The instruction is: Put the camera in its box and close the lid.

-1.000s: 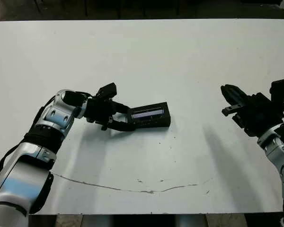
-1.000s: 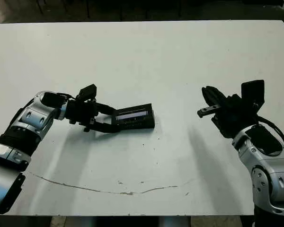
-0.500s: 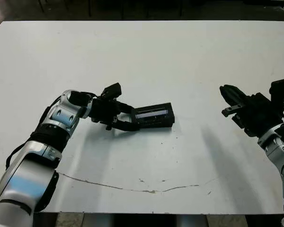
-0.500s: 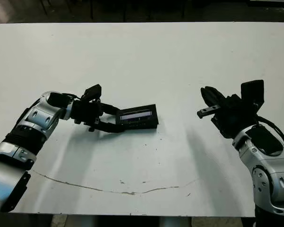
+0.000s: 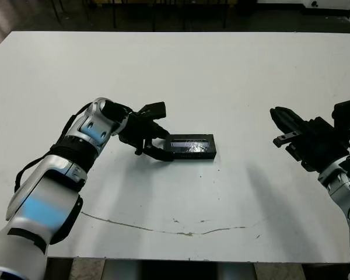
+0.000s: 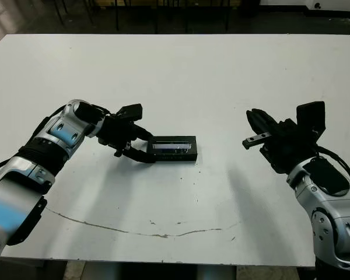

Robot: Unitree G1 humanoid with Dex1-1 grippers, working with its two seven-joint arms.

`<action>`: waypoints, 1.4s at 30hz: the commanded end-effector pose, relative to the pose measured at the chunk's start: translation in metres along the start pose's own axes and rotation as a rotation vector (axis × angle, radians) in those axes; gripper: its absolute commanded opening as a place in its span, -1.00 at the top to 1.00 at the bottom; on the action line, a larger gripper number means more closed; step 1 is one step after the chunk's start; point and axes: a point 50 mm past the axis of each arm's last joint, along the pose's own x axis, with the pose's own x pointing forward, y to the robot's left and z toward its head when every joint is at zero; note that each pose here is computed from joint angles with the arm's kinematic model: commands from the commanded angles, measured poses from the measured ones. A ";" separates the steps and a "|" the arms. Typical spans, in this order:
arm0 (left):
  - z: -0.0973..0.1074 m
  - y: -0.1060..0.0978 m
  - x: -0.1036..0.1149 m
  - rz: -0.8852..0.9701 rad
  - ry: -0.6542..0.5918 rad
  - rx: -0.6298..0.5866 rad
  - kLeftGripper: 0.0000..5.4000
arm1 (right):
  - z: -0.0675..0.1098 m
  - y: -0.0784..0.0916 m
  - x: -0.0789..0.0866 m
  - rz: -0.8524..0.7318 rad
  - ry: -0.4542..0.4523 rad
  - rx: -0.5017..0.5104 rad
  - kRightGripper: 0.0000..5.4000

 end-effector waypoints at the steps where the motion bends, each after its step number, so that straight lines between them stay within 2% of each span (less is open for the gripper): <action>1: -0.029 -0.022 0.028 -0.080 0.123 -0.054 0.01 | -0.005 0.000 -0.001 0.008 0.035 0.007 1.00; 3: -0.032 -0.022 0.026 -0.079 0.133 -0.066 0.01 | -0.005 0.001 -0.001 0.008 0.034 0.006 1.00; 8: -0.041 -0.025 0.018 -0.086 0.168 0.013 -0.30 | -0.005 0.001 -0.001 0.022 0.027 0.021 1.00; 15: -0.054 -0.029 0.004 -0.059 0.172 0.017 -0.73 | -0.005 0.003 -0.001 0.031 0.027 0.024 1.00; 20: -0.068 -0.032 -0.011 -0.012 0.175 -0.039 -1.00 | -0.006 0.004 -0.001 0.041 0.022 0.036 1.00; 28: -0.080 -0.038 -0.041 0.020 0.189 -0.036 -1.00 | -0.006 0.006 0.000 0.041 0.025 0.029 1.00; 38: -0.069 -0.049 -0.085 0.102 0.270 0.042 -1.00 | -0.006 0.009 0.003 0.037 0.029 0.042 1.00; 42: -0.068 -0.052 -0.097 0.272 0.141 -0.050 -1.00 | -0.007 0.010 0.004 0.042 0.026 0.050 1.00</action>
